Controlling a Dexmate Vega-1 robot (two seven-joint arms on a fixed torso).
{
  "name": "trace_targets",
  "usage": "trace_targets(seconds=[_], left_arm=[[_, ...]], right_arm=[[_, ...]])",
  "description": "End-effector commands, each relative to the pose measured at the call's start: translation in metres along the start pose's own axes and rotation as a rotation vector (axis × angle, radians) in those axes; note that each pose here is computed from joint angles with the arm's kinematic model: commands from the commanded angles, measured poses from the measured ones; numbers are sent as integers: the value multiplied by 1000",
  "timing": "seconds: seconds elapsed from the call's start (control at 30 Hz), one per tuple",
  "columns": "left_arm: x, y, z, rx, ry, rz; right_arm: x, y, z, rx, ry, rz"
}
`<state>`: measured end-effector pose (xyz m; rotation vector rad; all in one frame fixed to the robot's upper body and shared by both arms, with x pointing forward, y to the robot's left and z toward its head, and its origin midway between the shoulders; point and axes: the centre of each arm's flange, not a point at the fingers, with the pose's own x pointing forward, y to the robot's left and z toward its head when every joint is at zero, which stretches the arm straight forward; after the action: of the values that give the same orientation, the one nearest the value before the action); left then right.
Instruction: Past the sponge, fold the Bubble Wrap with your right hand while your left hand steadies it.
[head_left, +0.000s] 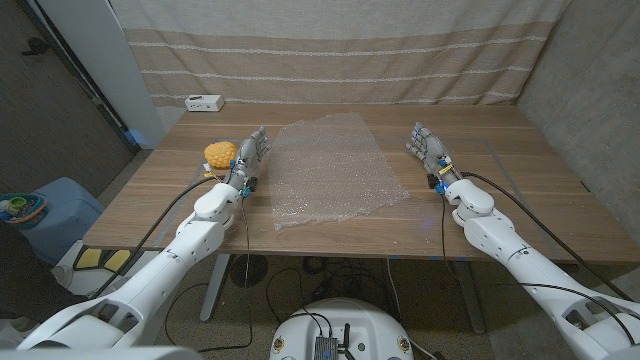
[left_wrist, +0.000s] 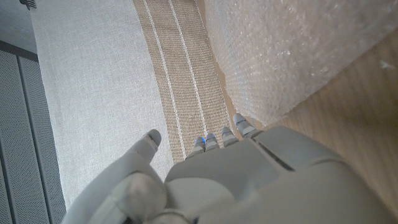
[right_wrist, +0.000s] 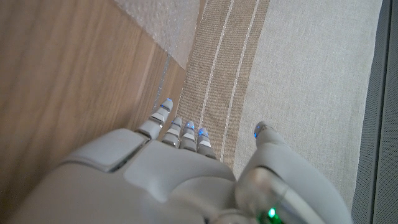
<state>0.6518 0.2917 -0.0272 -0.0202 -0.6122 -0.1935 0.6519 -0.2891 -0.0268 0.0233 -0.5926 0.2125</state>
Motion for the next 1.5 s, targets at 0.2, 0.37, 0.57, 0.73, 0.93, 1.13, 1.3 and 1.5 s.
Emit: trace_targets(seconds=[0.2, 0.37, 0.57, 0.73, 0.93, 1.13, 1.3, 1.5], left_arm=[[-9, -7, 9, 249, -54, 11], [-16, -10, 12, 330, -54, 11], [-25, -15, 19, 412, -66, 6], [-34, -22, 24, 488, -78, -1], [-43, -30, 26, 538, -81, -10], [-53, -32, 28, 583, -74, -11], [-61, -36, 29, 627, -74, -9], [-71, -44, 30, 681, -80, -19]], right_arm=[[-6, 10, 8, -251, 69, -8], [-10, 15, 10, -339, 94, 9], [-16, 20, 15, -459, 115, 22], [-21, 25, 19, -532, 127, 37], [-28, 29, 20, -580, 142, 53], [-37, 31, 24, -662, 160, 71], [-43, 31, 26, -682, 170, 87], [-49, 33, 28, -744, 177, 100]])
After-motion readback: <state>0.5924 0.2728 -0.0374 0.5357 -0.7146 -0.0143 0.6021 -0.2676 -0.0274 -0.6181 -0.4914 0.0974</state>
